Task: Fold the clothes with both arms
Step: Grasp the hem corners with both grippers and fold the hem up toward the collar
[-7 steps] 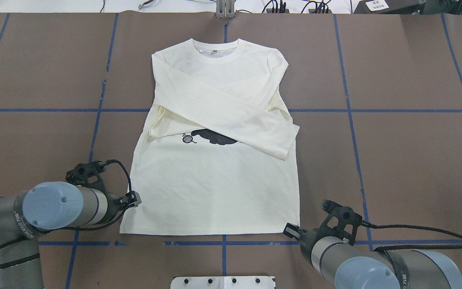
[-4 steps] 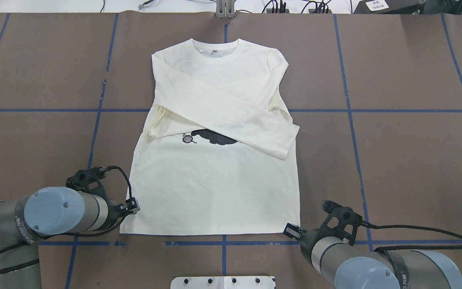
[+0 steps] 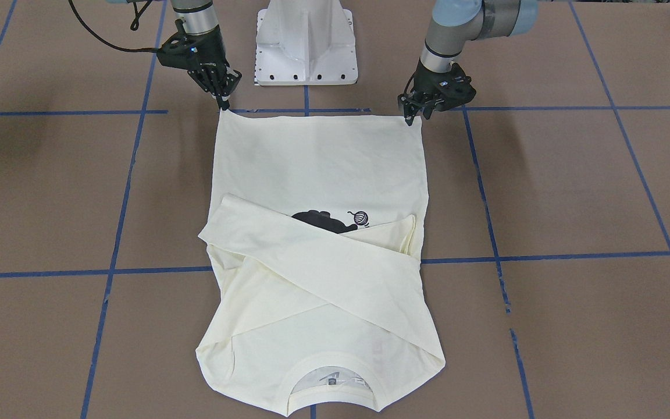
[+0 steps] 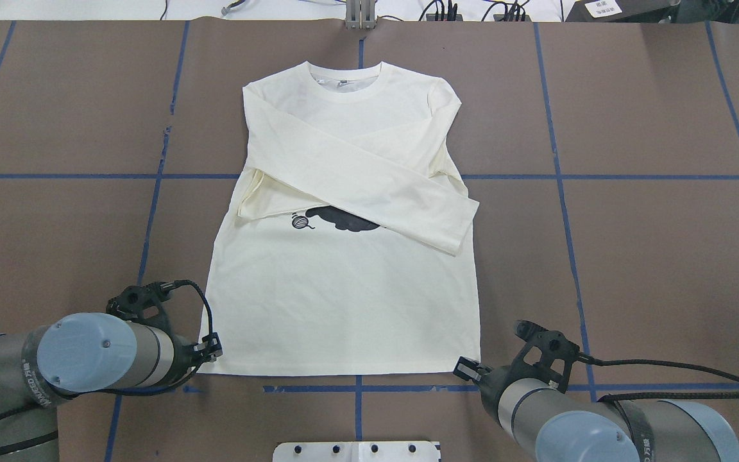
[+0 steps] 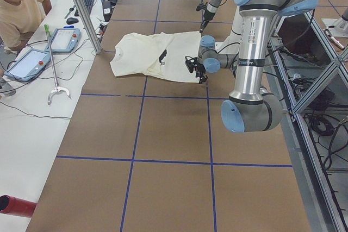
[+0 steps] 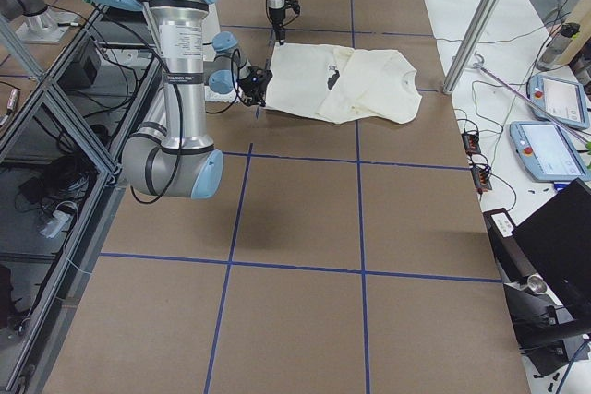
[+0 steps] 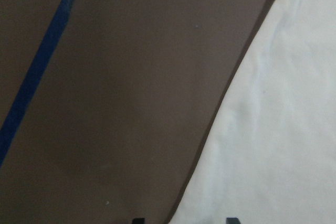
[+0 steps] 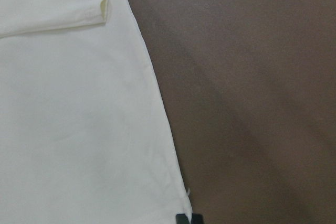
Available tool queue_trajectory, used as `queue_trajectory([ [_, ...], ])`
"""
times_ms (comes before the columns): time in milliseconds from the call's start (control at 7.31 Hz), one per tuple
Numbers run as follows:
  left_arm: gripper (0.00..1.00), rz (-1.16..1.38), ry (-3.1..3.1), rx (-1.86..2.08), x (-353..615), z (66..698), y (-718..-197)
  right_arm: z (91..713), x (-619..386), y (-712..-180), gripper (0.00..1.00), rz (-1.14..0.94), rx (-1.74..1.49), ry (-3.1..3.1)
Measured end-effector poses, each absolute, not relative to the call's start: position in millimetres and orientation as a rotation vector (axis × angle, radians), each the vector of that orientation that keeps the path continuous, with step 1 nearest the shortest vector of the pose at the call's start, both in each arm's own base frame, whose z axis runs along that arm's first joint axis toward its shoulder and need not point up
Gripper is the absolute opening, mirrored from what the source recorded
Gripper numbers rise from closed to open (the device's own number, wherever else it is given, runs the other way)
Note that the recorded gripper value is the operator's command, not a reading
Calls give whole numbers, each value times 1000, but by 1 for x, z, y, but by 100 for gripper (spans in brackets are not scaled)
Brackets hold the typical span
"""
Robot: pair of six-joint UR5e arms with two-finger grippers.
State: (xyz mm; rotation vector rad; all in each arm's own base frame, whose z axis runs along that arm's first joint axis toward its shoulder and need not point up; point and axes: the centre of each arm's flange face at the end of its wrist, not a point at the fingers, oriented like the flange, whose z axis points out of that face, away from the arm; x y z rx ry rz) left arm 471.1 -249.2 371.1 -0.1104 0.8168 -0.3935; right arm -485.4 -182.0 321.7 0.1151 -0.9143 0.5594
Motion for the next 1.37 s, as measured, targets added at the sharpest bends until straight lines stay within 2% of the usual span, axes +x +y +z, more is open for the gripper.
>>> queue_trajectory([
  [137, 51, -393, 811, -113, 473, 373, -247, 322, -486, -182, 0, 559, 115, -913],
  [274, 16, -392, 807, -115, 474, 375, -246, 323, -486, -182, 0, 559, 116, -912],
  [410, 0, -391, 805, -117, 475, 376, -244, 323, -486, -182, 0, 559, 116, -912],
  [957, 0, -389, 813, -126, 472, 370, -240, 324, -486, -182, 0, 558, 116, -909],
  [1368, 0, -352, 878, -186, 445, 308, -203, 313, -446, -160, 0, 520, 84, -941],
])
